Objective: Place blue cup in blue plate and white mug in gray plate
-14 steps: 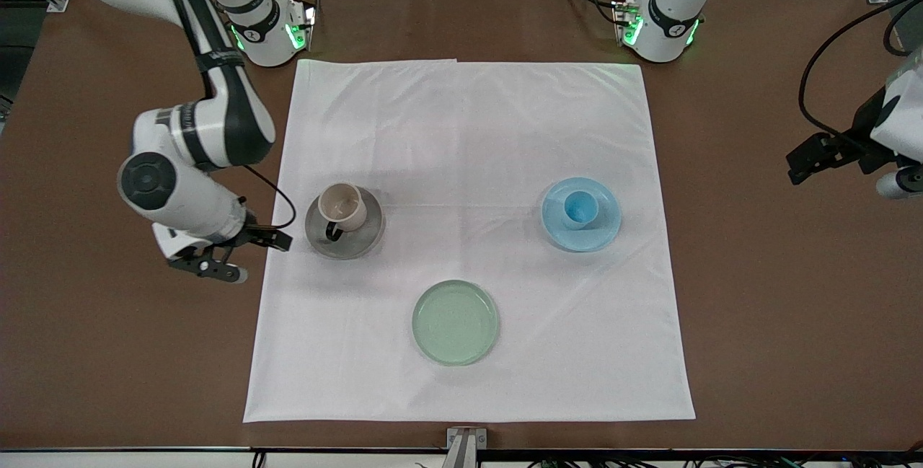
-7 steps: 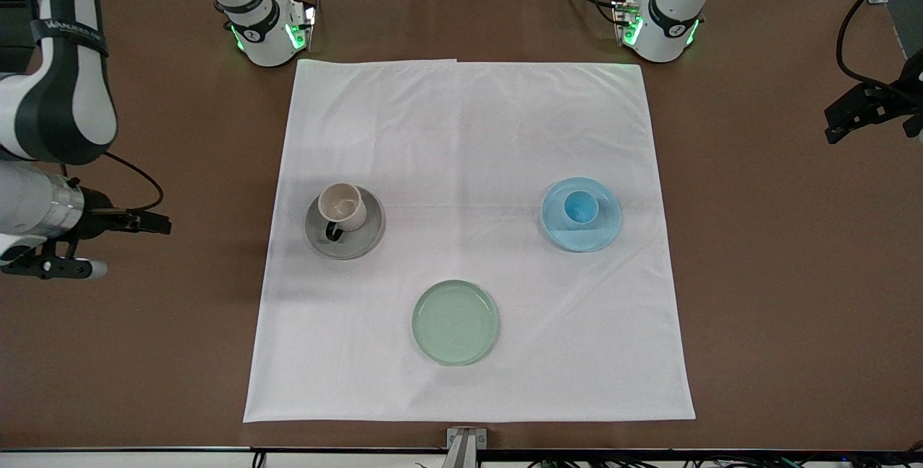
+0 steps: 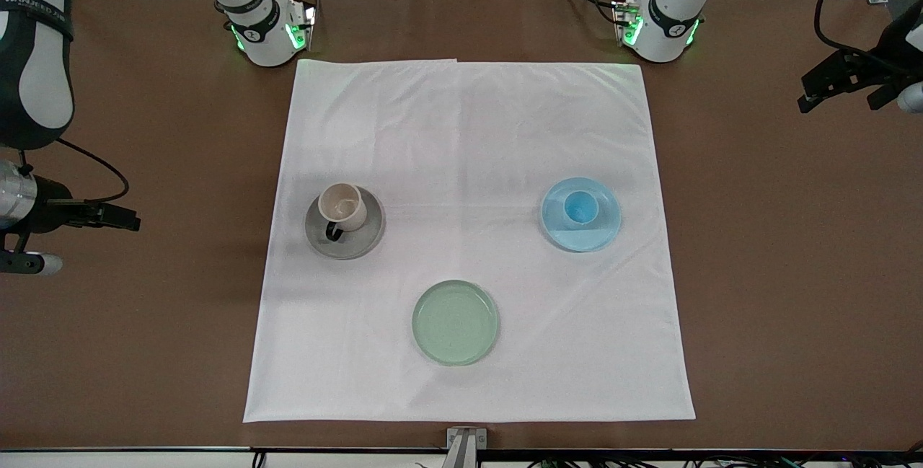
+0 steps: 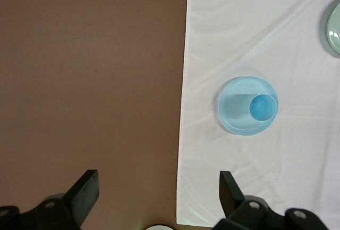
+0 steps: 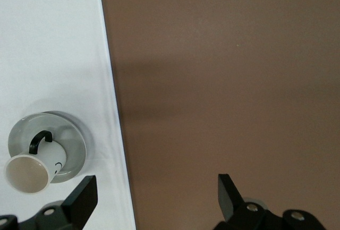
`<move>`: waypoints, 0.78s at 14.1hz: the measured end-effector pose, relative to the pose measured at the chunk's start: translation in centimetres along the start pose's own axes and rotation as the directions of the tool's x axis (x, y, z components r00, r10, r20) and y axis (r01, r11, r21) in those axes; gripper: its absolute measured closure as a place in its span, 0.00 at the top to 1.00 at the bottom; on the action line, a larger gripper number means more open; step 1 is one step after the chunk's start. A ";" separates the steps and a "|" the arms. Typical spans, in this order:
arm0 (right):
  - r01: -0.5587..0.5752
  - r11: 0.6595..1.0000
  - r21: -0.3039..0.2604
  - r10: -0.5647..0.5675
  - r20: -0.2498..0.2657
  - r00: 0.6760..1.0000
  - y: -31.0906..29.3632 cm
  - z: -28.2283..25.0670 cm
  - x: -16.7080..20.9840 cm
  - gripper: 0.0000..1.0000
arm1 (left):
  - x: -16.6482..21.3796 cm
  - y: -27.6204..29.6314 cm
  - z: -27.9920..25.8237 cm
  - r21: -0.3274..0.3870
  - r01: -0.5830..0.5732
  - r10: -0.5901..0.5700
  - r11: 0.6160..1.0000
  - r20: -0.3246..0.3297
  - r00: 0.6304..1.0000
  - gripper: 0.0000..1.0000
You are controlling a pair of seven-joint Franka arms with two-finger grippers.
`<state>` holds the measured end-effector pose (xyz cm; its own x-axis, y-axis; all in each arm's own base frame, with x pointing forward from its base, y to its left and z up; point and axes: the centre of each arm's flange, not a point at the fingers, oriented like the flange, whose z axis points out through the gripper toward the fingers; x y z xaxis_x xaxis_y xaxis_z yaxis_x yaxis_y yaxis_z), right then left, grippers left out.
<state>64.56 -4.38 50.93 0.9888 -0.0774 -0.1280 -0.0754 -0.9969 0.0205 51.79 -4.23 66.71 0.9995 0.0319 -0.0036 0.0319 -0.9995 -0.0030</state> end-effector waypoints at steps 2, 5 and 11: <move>0.007 1.000 0.001 -0.007 0.035 0.999 -0.4 0.1 -0.4 1.00 | -0.2 1.6 0.2 -0.003 0.016 -0.016 1.000 0.004 1.000 1.00; 0.010 1.000 0.003 -0.010 0.099 0.995 -0.6 -0.4 -1.4 1.00 | -0.4 3.0 0.3 -0.003 0.027 -0.027 1.000 0.008 1.000 1.00; 0.014 1.000 0.020 -0.014 0.037 0.999 -0.2 -6.6 -5.9 1.00 | -0.3 2.9 0.3 -0.005 0.040 -0.040 0.999 0.001 0.999 1.00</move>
<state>59.61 -3.61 58.19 0.9842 -0.0634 -0.1652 -0.0644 -0.9979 -0.0009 51.57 -7.09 66.37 0.9974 0.0720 -0.0044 0.0720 -0.9974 0.0014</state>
